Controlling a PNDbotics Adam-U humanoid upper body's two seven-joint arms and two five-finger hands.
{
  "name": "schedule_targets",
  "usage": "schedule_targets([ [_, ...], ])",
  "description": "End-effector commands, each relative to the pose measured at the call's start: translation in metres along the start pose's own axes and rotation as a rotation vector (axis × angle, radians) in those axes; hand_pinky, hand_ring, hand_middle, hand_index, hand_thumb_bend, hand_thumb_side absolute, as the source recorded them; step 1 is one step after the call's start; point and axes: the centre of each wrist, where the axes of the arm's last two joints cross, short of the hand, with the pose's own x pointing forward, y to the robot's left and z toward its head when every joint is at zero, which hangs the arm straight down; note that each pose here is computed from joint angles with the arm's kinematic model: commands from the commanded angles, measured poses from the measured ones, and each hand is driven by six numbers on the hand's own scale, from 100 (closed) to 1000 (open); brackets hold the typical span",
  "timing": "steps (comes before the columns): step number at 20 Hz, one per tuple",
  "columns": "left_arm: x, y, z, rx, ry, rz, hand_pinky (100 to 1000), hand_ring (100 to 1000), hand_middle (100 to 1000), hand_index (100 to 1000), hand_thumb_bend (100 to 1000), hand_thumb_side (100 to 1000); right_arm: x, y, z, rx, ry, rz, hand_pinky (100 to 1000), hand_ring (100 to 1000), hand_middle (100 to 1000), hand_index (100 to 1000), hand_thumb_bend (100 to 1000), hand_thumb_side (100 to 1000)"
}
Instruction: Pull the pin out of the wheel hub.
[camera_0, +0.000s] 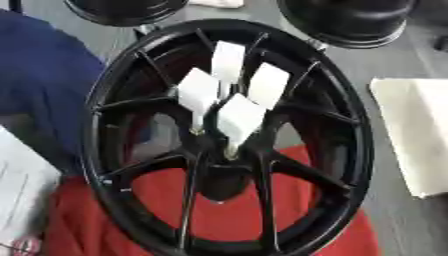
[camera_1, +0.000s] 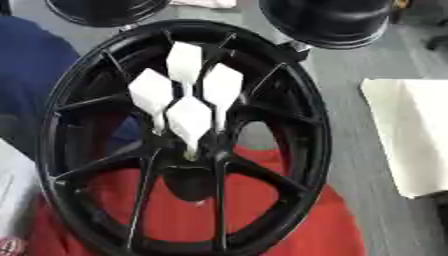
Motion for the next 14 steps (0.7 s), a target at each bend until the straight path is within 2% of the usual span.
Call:
schedule_targets([
  [1,0.0194,0.0041,-0.0051,-0.012,-0.057,-0.031,829,832,789,820,411,820,0.0092,-0.0114,0.0021,-0.01,-0.012,0.047,824,765,711,773,100,345],
  [12,0.0191,0.0026,-0.0045,-0.018,-0.064,-0.027,826,826,781,808,408,821,0.0117,-0.0107,0.001,-0.01,-0.018,0.05,826,772,722,777,100,338],
  [14,0.0186,0.0012,-0.0044,-0.025,-0.062,-0.028,826,826,781,809,409,821,0.0166,-0.007,-0.0014,0.023,-0.031,0.068,826,775,726,780,100,339],
])
